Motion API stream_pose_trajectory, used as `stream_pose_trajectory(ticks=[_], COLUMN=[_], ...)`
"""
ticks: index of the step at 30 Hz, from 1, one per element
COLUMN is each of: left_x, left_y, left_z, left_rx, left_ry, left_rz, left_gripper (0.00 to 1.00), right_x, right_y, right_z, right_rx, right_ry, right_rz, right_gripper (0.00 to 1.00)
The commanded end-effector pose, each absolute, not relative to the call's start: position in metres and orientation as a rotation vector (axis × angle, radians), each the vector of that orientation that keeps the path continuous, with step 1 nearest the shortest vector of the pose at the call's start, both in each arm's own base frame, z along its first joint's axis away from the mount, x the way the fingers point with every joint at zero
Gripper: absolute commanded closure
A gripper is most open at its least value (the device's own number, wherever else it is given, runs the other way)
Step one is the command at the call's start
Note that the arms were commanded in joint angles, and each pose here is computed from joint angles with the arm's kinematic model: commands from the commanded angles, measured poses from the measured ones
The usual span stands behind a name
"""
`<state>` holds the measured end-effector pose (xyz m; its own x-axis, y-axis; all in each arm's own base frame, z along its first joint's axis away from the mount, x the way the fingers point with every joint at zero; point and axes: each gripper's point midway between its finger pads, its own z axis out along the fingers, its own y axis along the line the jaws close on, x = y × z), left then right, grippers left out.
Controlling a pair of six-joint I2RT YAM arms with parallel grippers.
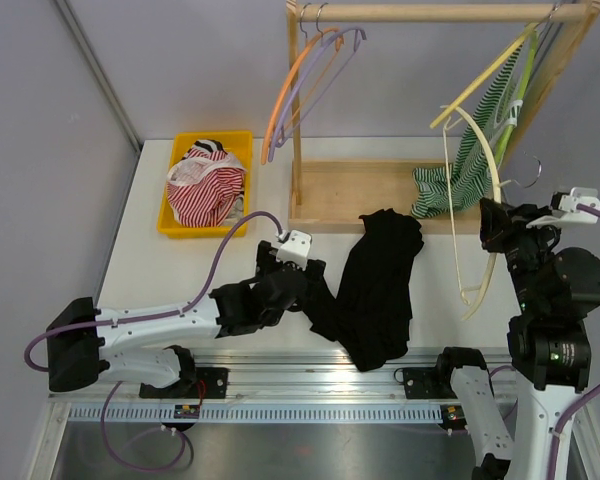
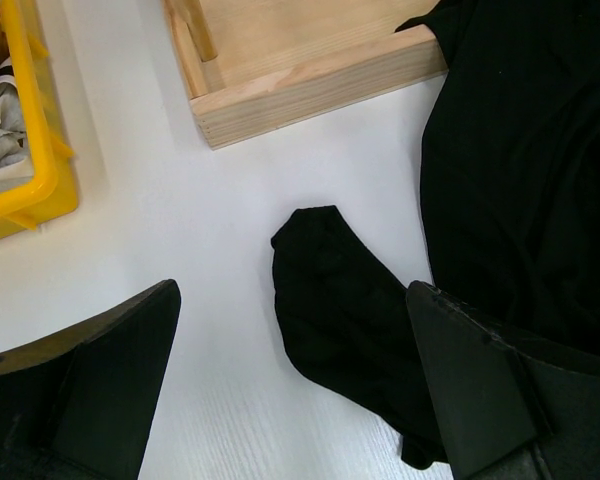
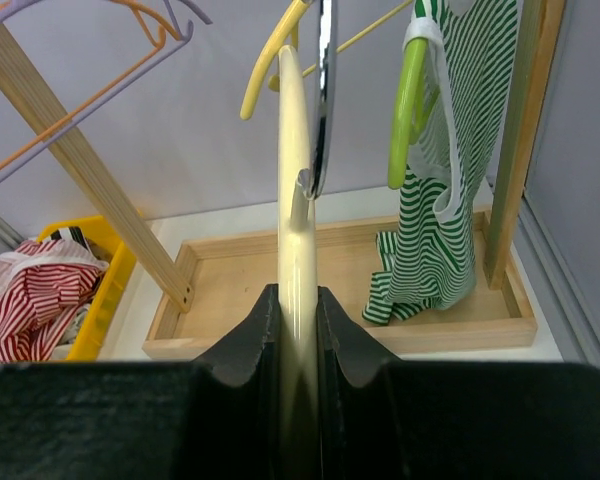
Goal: Remove the tank top from the hanger
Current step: Hang the hanger back to the clothesline with the right arm
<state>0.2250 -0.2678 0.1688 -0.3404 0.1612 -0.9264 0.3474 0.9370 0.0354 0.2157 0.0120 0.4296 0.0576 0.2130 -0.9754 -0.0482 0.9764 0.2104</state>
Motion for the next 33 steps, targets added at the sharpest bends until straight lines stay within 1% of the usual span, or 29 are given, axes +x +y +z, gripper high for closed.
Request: stream_pose_trajectory(ticks=[1,6,13,16,19,28,31,33], left_x=[0.226,0.225,0.225,0.225,0.225,0.225,0.225,0.225], left_y=[-0.274,-0.273,-0.274,-0.275,-0.277,-0.281,-0.281,-0.281], left_z=[0.17,0.166,0.164,0.16,0.157,0.156,0.155,0.155], left_rx=[0.332,0.332,0.327,0.336,0.343,0.346,0.348,0.348], left_ry=[1.914,1.919,1.921,1.926,1.932,1.932,1.934,1.934], left_rz=[-0.245,-0.244,-0.252,-0.246,-0.239,-0.251,-0.251,-0.251], left_gripper=[0.01,0.01,0.01,0.01,0.01,0.01,0.01,0.01], right_x=[0.203,0.196,0.207,0.209,0.208,0.185,0.19,0.203], right_y=[0.002,-0.01,-0.016,-0.003,0.021,0.056,0.07,0.079], right_z=[0.481,0.474,0.45,0.446,0.445,0.449,0.446,0.441], right_rx=[0.198,0.293,0.337,0.294,0.183,0.007,-0.057,-0.086], right_ry=[1.225,1.173,1.219,1.236,1.244,1.195,1.24,1.277], right_rz=[0.208,0.196,0.188,0.245,0.344,0.471,0.535,0.594], right_gripper=[1.0,1.0,1.0,1.0,1.0,1.0,1.0,1.0])
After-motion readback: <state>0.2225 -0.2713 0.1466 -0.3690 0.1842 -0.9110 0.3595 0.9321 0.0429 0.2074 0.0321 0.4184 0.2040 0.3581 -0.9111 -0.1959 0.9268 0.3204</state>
